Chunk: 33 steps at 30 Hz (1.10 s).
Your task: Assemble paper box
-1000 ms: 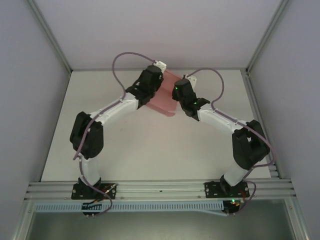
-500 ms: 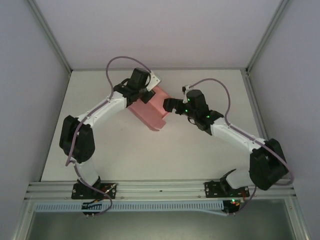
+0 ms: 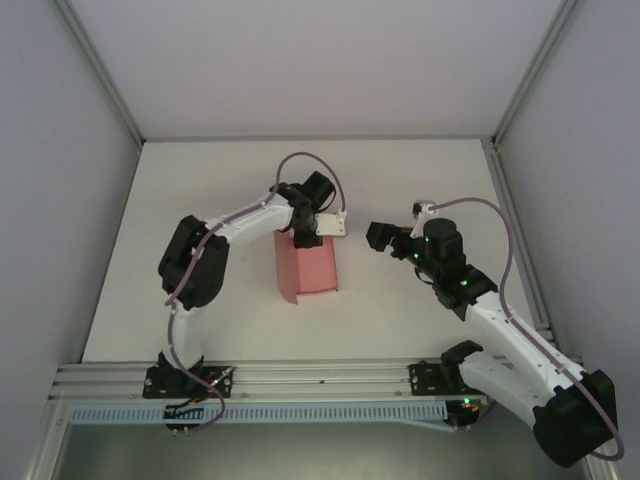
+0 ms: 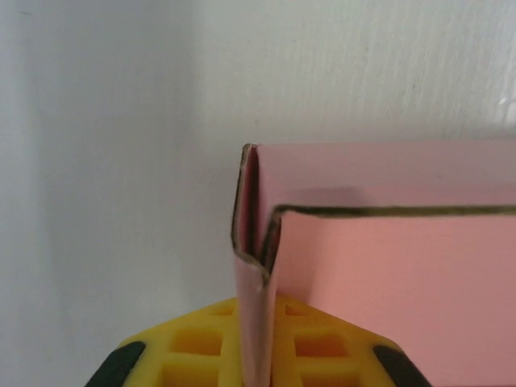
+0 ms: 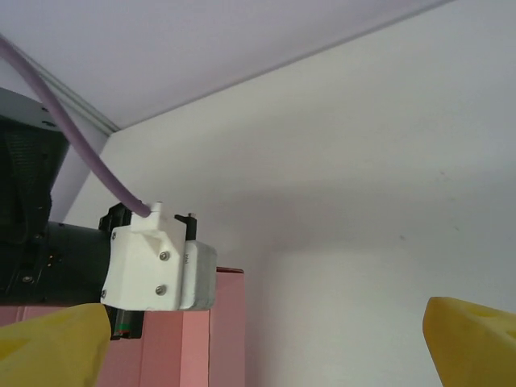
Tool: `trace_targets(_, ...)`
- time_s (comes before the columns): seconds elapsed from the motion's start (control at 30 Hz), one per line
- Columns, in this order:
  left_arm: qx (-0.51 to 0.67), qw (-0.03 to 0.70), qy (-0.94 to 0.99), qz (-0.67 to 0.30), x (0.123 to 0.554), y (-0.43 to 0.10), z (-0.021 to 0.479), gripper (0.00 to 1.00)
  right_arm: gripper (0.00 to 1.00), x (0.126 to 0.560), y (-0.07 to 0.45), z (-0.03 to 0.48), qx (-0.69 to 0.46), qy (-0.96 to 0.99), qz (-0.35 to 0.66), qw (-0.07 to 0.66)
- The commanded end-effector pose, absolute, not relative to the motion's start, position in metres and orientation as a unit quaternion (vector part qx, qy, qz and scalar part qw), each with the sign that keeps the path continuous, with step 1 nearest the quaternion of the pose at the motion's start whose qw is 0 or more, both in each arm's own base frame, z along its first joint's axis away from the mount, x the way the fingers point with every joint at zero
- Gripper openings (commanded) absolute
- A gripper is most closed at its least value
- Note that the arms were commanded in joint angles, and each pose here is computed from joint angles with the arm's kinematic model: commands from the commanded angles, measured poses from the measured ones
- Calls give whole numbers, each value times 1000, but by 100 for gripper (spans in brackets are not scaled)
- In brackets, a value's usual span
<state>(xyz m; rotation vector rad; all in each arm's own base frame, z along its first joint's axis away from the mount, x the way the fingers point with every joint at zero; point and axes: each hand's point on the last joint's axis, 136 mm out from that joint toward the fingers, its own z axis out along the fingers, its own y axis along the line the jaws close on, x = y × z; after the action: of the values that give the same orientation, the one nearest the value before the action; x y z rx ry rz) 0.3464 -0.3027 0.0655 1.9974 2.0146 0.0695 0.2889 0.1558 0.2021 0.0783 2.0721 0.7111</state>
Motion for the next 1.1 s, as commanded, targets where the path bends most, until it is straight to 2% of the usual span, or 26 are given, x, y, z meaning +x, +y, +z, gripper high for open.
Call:
trace_targets(0.0,712,130,689,25,344,-302,66,27,100,289,138,188,65,855,251,449)
trace_targets(0.1,711,141,689,21,345,-305,73,49,100,290,140,188,55,857,249,447)
trace_targets(0.17,710,156,687,16,346,-309,82,60,100,291,140,188,52,858,247,448)
trace_targets(0.43,697,246,673,4,351,-320,126,73,100,298,162,184,-16,866,257,430)
trace_targets(0.6,658,261,706,-4,368,-314,132,73,100,305,170,175,-29,873,256,414)
trace_targets(0.7,620,294,727,-33,380,-307,148,74,100,306,189,172,-85,870,275,401)
trace_targets(0.77,571,351,741,-40,396,-302,175,100,100,310,206,172,-147,861,284,396)
trace_targets(0.87,476,445,756,-65,411,-288,227,100,96,323,234,174,-252,844,288,375)
trace_targets(0.93,393,496,770,-81,416,-270,259,100,90,332,255,166,-328,834,285,340)
trace_targets(1.07,202,541,807,-122,418,-211,296,100,76,340,290,139,-460,813,271,233)
